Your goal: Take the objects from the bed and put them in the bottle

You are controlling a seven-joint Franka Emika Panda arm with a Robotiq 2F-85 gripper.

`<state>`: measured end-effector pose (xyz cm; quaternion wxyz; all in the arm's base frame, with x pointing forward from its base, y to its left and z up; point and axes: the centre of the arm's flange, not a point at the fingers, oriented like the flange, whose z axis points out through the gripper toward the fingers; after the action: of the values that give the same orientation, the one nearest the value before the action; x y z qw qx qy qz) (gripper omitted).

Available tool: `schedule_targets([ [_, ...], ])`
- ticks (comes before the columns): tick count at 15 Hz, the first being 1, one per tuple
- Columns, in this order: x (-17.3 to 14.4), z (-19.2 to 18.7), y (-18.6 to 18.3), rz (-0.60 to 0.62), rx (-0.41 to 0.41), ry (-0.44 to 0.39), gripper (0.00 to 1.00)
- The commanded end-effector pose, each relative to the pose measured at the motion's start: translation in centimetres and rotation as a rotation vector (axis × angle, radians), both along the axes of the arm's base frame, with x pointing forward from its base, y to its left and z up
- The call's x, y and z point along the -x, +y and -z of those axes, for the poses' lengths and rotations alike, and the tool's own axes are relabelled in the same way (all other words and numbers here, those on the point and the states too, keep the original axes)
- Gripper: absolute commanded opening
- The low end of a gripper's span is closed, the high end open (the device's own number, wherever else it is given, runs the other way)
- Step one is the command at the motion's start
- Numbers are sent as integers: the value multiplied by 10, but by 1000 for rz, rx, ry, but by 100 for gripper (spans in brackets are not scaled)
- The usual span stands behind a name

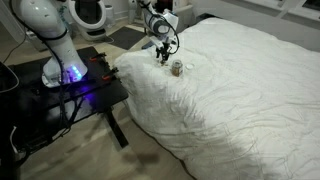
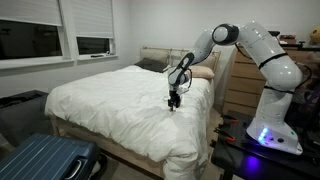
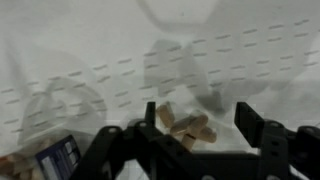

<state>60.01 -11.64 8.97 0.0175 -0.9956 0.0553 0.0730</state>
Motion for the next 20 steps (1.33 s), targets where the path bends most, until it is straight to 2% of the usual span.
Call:
schedule_targets([
  [1, -4, 0, -2, -16, 22, -19, 51],
  [4, -9, -1, -6, -13, 33, -28, 27],
  [7, -13, 1, -10, -12, 39, -28, 37],
  [8, -15, 3, -10, -13, 40, -25, 48],
  [9, -17, 5, -10, -14, 41, -22, 64],
  [11, -19, 9, -9, -17, 40, -20, 74],
  [13, -21, 13, -8, -21, 40, -16, 74],
  [14, -22, 15, -7, -22, 39, -15, 54],
  [20, -27, 13, -3, -28, 47, -24, 8],
])
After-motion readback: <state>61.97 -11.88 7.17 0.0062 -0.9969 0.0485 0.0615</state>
